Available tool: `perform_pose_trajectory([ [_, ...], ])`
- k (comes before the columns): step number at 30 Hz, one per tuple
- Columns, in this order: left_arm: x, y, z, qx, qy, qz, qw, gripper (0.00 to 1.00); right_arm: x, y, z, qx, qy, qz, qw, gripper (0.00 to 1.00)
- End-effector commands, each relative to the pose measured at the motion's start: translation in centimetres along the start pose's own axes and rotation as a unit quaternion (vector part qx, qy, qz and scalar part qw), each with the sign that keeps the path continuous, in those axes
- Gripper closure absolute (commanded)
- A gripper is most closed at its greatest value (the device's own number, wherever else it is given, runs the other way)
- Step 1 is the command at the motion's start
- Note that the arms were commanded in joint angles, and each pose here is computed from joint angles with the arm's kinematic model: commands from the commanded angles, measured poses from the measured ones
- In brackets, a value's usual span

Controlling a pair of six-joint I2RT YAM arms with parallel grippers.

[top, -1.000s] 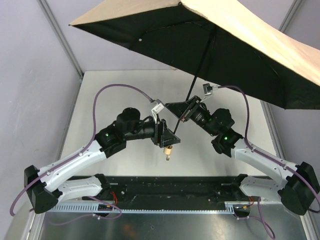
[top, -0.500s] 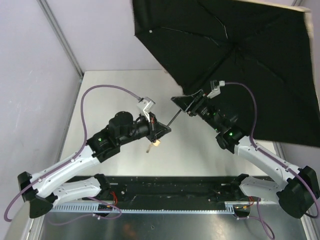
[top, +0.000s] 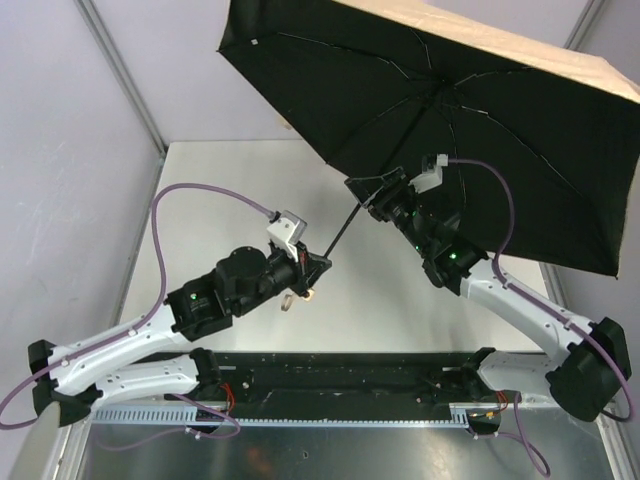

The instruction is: Put away the umbrella

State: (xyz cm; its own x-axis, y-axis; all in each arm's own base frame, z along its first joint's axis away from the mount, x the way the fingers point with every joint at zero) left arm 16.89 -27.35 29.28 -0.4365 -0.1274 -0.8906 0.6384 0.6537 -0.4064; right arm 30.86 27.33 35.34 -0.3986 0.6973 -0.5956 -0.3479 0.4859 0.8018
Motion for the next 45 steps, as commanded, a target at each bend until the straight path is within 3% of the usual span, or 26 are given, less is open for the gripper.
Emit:
perform_pose_trajectory([
  [1,-3.1,-0.9,-0.7,0.001,-0.075,0.014,0.997,1.0,-2.3,0.8,1.7,-0.01,-0.05,0.027,0.998,0.57],
  [4,-3.0,-1.0,-1.0,-0.001,-0.078,0.017,0.997,1.0,-2.2,0.6,2.5,-0.014,-0.053,0.038,0.998,0.58],
  [5,-3.0,-1.1,-1.0,0.0,-0.078,0.018,0.997,1.0,-2.2,0.7,2.6,-0.019,-0.052,0.037,0.998,0.63],
  [8,-2.9,-1.5,-1.2,0.013,-0.074,0.016,0.997,1.0,-1.8,1.8,2.9,-0.063,-0.033,0.019,0.997,0.91],
  [9,-2.9,-1.9,-1.4,0.025,-0.072,0.013,0.997,0.99,-1.8,2.5,2.7,-0.089,-0.024,0.01,0.996,0.96],
  [10,-3.0,-2.5,-1.7,0.04,-0.069,0.01,0.997,0.92,-1.8,3.3,2.5,-0.117,-0.016,-0.002,0.993,0.98],
  [11,-3.0,-3.0,-2.0,0.055,-0.067,0.007,0.996,0.78,-2.0,4.2,2.1,-0.145,-0.011,-0.013,0.989,0.99],
  [14,-3.7,-4.3,-2.9,0.098,-0.061,0.0,0.993,0.24,-2.9,7.5,0.2,-0.239,-0.008,-0.049,0.97,1.0],
  [15,-4.0,-4.6,-3.3,0.114,-0.058,-0.006,0.992,0.12,-3.1,8.6,-0.6,-0.269,-0.009,-0.059,0.961,1.0],
  [18,-4.8,-5.1,-3.5,0.162,-0.033,-0.043,0.985,0.02,-3.5,11.7,-3.3,-0.364,-0.01,-0.074,0.928,1.0],
  [21,-4.6,-5.1,-2.3,0.198,0.023,-0.102,0.975,0.01,-3.5,13.9,-5.6,-0.437,-0.01,-0.063,0.897,1.0],
  [25,-4.0,-7.4,-1.5,0.286,0.093,-0.121,0.946,0.01,-3.4,14.7,-7.1,-0.483,-0.018,-0.036,0.875,1.0],
  [28,-4.3,-9.5,-2.1,0.371,0.094,-0.122,0.916,0.01,-3.1,14.4,-7.3,-0.497,-0.019,-0.019,0.867,1.0],
  [31,-4.2,-9.6,-2.2,0.382,0.086,-0.125,0.911,0.1,-2.8,14.4,-7.7,-0.512,-0.018,-0.007,0.859,1.0],
  [33,-4.2,-9.3,-2.0,0.374,0.08,-0.129,0.915,0.25,-2.4,14.7,-7.9,-0.518,-0.013,-0.006,0.855,1.0],
  [36,-4.1,-8.6,-1.2,0.349,0.066,-0.138,0.925,0.61,-1.9,14.7,-7.6,-0.507,-0.003,-0.004,0.862,1.0],
  [38,-4.2,-8.0,-0.8,0.327,0.049,-0.14,0.933,0.86,-1.8,14.1,-6.2,-0.464,-0.001,0.003,0.886,1.0],
  [39,-4.2,-7.6,-0.7,0.313,0.039,-0.138,0.939,0.93,-1.7,13.4,-5.0,-0.422,-0.003,0.006,0.906,0.97],
  [42,-5.0,-6.1,-0.2,0.245,-0.012,-0.12,0.962,0.99,-1.3,10.1,-1.7,-0.269,-0.028,-0.003,0.963,0.75],
  [45,-5.7,-5.1,-0.3,0.187,-0.047,-0.092,0.977,1.0,-1.1,7.1,-0.4,-0.149,-0.041,-0.024,0.988,0.52],
])
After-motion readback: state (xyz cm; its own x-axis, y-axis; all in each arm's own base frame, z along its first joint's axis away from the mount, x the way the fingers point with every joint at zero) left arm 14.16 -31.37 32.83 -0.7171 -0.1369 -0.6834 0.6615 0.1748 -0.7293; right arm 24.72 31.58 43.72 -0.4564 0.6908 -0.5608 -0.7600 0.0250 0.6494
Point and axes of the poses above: each gripper's point midway between its finger pads, its own z axis out along the fingers, its own y axis along the line the jaws close on, x = y × z, the point moved 1 cm from there along -z, back along the fingers, and after that the axes turned 6 degrees about -z, right-handed, at the moved point
